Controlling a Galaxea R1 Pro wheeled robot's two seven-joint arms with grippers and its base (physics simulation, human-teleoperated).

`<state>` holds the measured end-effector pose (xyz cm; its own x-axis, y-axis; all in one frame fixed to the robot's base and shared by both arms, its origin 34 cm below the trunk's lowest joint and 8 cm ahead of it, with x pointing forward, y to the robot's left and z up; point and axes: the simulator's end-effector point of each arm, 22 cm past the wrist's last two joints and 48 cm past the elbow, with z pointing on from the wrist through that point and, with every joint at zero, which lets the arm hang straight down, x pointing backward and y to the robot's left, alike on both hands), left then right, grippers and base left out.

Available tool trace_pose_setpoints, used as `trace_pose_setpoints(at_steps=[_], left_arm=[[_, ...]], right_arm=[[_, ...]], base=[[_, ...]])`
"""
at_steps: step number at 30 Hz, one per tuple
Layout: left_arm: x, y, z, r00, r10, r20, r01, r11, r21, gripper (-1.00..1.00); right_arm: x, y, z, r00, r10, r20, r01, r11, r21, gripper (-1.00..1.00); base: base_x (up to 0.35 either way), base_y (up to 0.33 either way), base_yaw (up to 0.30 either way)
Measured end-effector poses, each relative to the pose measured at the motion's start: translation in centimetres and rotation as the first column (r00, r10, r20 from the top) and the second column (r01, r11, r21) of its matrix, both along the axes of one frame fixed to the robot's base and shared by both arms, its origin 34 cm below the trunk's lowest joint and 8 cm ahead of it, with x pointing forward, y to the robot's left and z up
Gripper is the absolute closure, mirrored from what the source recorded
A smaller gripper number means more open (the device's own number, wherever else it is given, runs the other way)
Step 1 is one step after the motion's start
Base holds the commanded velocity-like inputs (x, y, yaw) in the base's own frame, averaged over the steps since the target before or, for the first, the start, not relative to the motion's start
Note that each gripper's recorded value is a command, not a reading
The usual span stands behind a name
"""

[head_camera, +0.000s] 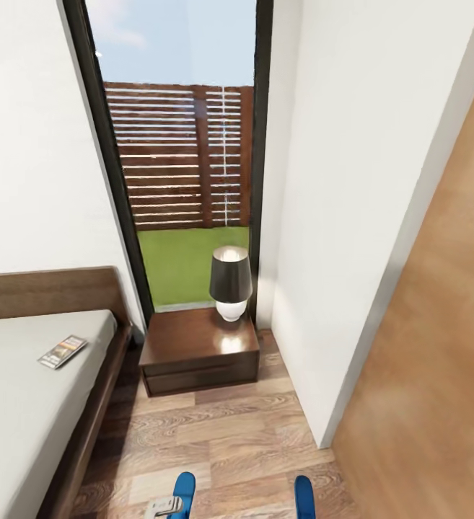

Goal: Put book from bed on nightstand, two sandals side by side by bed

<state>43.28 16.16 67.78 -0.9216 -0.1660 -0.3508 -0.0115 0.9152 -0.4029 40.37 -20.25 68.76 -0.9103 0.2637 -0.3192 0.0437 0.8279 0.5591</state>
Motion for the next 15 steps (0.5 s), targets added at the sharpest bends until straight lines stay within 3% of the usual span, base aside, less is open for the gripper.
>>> trace_pose_setpoints(at_steps=[15], left_arm=[[0.00, 0.00, 0.00, 1.000, 0.000, 0.000, 0.000, 1.000, 0.000, 1.00]], right_arm=[[0.01, 0.00, 0.00, 1.000, 0.000, 0.000, 0.000, 1.000, 0.000, 1.00]], base=[[0.301, -0.093, 0.000]])
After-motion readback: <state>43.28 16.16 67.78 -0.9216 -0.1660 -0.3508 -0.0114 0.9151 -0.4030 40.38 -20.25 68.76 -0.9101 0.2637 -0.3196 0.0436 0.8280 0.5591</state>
